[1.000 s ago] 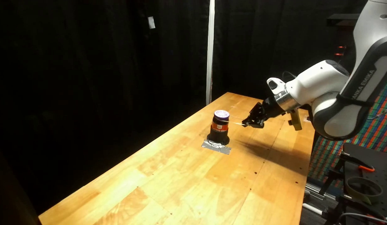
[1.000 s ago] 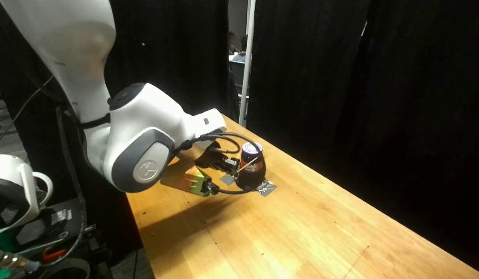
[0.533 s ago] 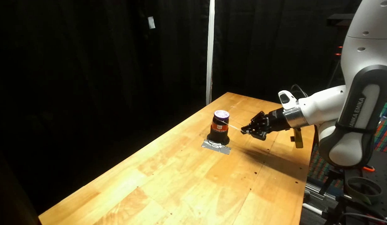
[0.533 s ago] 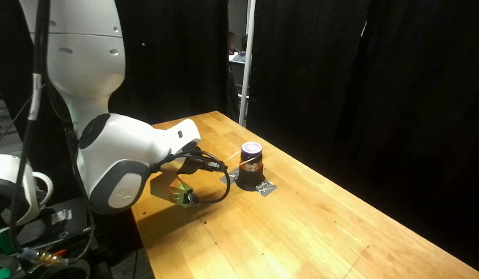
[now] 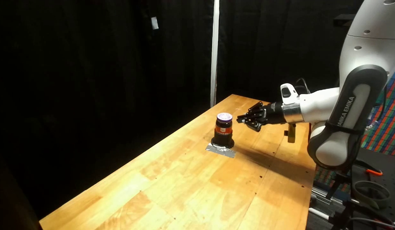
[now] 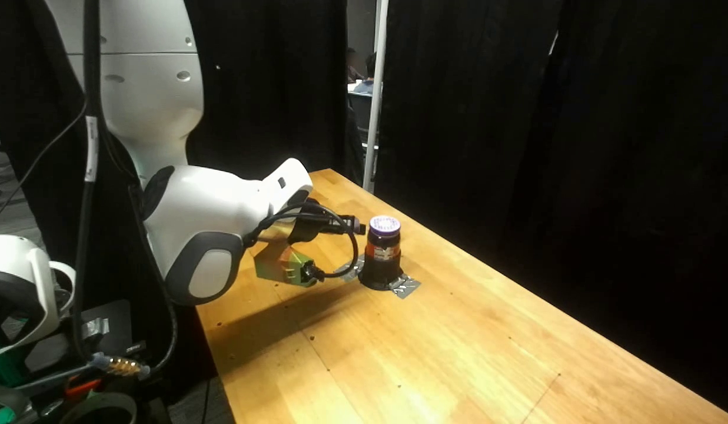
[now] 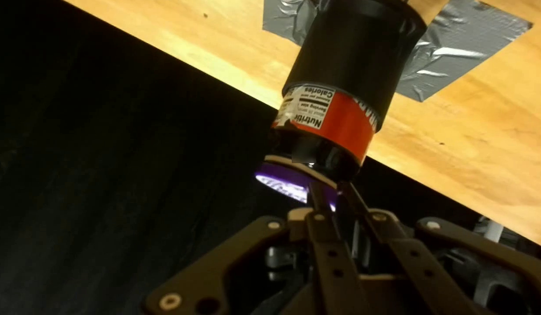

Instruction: Put the rubber band around the jar.

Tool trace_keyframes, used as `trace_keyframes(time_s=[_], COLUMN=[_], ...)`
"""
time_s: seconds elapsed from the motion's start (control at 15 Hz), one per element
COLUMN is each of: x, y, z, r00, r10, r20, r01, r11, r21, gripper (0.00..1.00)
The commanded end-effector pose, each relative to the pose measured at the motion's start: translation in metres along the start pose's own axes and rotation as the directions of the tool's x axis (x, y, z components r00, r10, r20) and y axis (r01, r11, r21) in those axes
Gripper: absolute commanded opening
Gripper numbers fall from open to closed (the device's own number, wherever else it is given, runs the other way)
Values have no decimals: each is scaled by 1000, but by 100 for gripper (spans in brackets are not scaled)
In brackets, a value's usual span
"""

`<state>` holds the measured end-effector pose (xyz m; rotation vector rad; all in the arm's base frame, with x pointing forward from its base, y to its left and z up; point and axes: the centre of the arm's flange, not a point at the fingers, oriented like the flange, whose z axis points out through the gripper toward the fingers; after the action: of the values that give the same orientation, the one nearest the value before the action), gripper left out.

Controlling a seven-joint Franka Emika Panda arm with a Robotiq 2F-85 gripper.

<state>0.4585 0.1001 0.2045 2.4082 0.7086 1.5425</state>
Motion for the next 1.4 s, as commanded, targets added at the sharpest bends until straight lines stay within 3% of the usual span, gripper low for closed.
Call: trace_keyframes(time_s=[0.0,0.2,0.27,0.4,0.87,1.13,1.33], x=[-22,-14,-10,7,92,140,149], y=[-10,-10,-8,4,59,90,109], z=[-20,-19,-19,-23,-43,-62,-73], r00=[995,995,997,998,951,929,923], r10=[-36,-54,-46,-69,-162,-153,-133], r20=[-90,-81,-67,-5,263,338,360], r01=[30,47,40,68,169,155,133], r11=[997,995,996,995,986,988,991], r21=[-67,-86,-86,-74,-7,20,26], gripper=[15,15,40,44,98,100,100])
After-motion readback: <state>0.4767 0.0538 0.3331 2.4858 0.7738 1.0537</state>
